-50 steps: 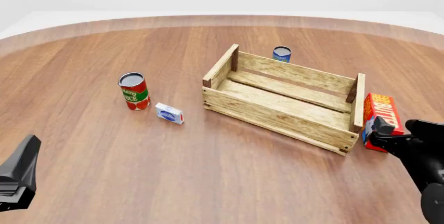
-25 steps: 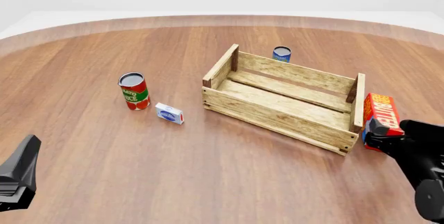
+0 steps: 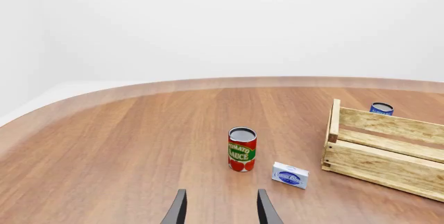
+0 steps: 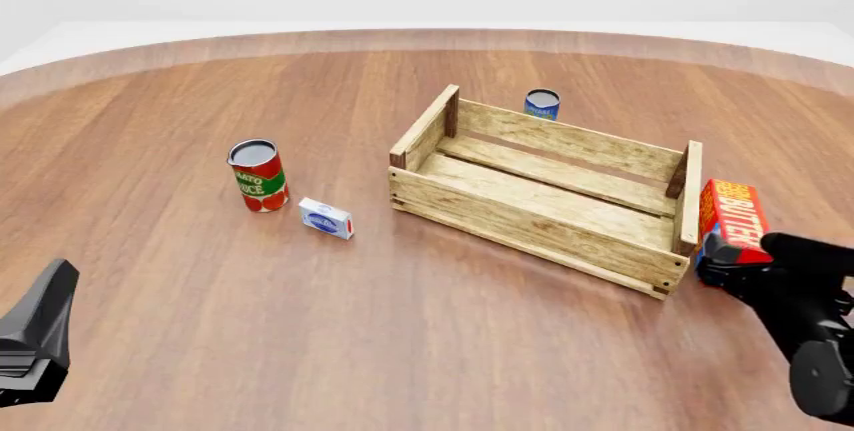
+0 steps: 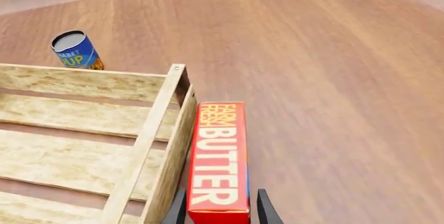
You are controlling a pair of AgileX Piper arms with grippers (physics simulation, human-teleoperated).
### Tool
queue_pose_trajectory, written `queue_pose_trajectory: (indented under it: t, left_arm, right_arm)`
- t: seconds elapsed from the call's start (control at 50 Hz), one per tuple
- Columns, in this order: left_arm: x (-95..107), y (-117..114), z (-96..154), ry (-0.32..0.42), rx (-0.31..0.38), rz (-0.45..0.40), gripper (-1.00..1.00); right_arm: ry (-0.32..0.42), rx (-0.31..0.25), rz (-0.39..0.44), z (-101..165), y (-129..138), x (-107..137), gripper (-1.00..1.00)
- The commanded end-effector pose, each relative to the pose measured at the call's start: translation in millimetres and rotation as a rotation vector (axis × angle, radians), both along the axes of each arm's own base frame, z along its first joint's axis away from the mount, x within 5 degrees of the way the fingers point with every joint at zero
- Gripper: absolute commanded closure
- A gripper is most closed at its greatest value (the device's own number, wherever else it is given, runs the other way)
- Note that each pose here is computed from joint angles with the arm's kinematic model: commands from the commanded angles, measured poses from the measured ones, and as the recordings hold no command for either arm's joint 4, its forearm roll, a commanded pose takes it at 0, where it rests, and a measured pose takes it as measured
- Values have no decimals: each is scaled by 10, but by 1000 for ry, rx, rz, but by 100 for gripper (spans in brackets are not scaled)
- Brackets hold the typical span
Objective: Pick up the butter and put it in the tray.
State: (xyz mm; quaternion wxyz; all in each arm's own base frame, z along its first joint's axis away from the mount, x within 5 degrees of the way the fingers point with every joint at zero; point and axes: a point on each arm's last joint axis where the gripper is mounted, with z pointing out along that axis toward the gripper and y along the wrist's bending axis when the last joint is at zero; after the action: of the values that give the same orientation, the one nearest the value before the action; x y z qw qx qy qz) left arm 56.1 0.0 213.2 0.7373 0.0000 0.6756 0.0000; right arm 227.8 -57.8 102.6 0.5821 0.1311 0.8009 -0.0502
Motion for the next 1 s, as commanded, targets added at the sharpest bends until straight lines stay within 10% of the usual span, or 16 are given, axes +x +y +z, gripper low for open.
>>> queue_pose_trajectory:
  t: [0.02, 0.68, 0.7, 1.0]
  left_arm:
    - [0, 0, 0, 0, 0, 0, -100]
    - [0, 0, 0, 0, 0, 0, -100]
    - [0, 0, 0, 0, 0, 0, -100]
    - [0, 0, 0, 0, 0, 0, -100]
  right_arm:
    - [16, 6, 0, -59, -8, 32, -100]
    - [46, 25, 4, -170, 2, 84, -100]
    - [43, 32, 9, -165, 22, 82, 100]
    - [16, 13, 13, -38, 41, -5, 100]
